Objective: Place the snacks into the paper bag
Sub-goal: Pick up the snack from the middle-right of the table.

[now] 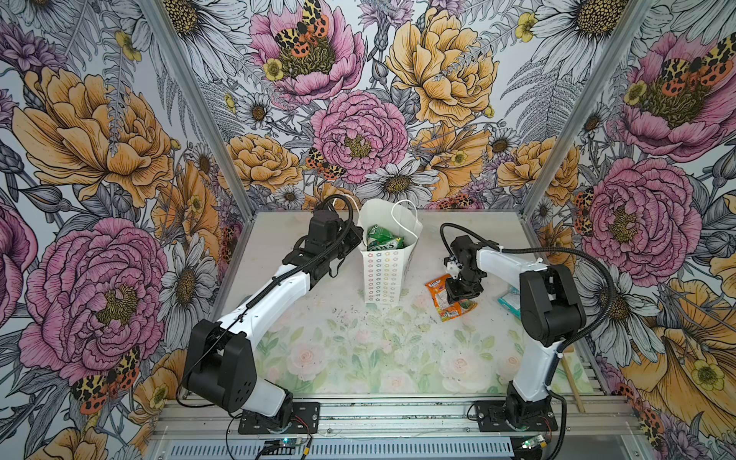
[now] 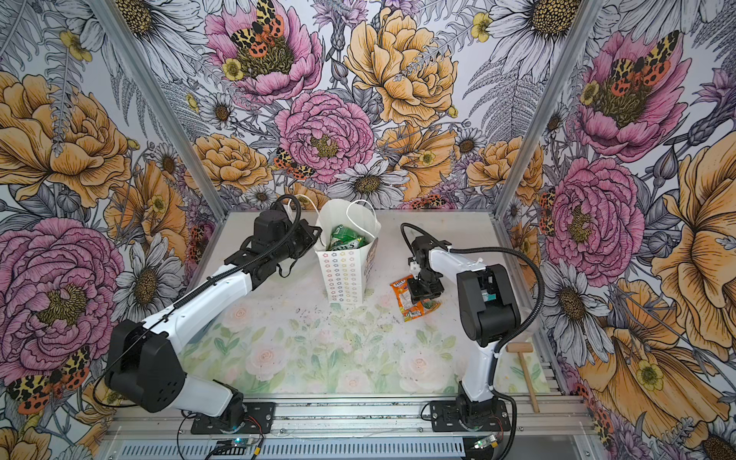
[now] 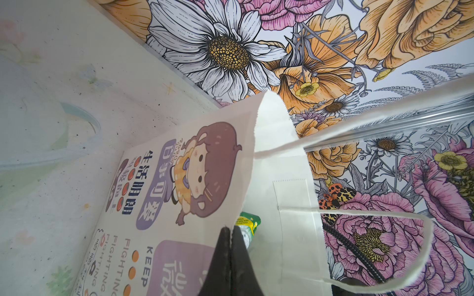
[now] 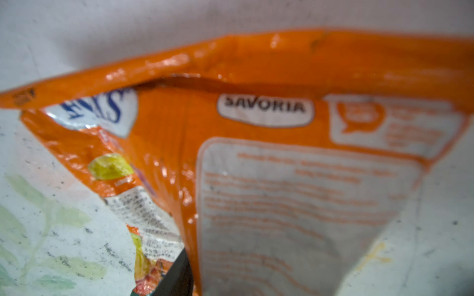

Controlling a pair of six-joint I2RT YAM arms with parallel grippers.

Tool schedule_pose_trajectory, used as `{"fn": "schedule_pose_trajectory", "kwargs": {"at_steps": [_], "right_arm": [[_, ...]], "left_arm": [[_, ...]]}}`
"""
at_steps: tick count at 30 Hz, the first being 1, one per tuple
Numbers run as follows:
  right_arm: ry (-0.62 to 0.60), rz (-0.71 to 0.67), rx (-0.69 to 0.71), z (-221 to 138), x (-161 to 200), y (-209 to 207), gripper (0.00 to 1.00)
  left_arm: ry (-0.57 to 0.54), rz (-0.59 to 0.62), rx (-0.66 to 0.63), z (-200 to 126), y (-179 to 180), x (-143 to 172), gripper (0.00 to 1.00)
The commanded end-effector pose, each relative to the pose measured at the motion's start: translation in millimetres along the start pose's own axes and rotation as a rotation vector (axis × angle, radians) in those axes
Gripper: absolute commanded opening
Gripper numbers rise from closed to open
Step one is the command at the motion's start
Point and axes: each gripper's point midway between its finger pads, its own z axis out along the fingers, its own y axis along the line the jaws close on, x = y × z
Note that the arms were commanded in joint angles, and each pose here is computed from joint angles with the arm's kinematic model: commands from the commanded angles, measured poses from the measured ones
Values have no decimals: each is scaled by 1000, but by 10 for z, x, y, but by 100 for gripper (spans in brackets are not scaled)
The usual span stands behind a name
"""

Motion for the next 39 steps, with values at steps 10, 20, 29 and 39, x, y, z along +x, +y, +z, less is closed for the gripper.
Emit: {"fn": "schedule_pose_trajectory", "kwargs": {"at_steps": [10,20,29,39], "right_arm": [[-194,57,-140,-581,-133,197,0],[-391,106,-208,-1286,-286,242,0],[-819,187,-249,-2951,-549,318,0],[-1260,192,-345,-4486,-542,693,0]], "left_arm": [[-20,10,22,-11,-124,-34,0],[-27,10,28,-42,-147,-59,0],[-28,9,32,-36,-165,-55,0],[-23,13,36,-28,-190,-31,0]]}}
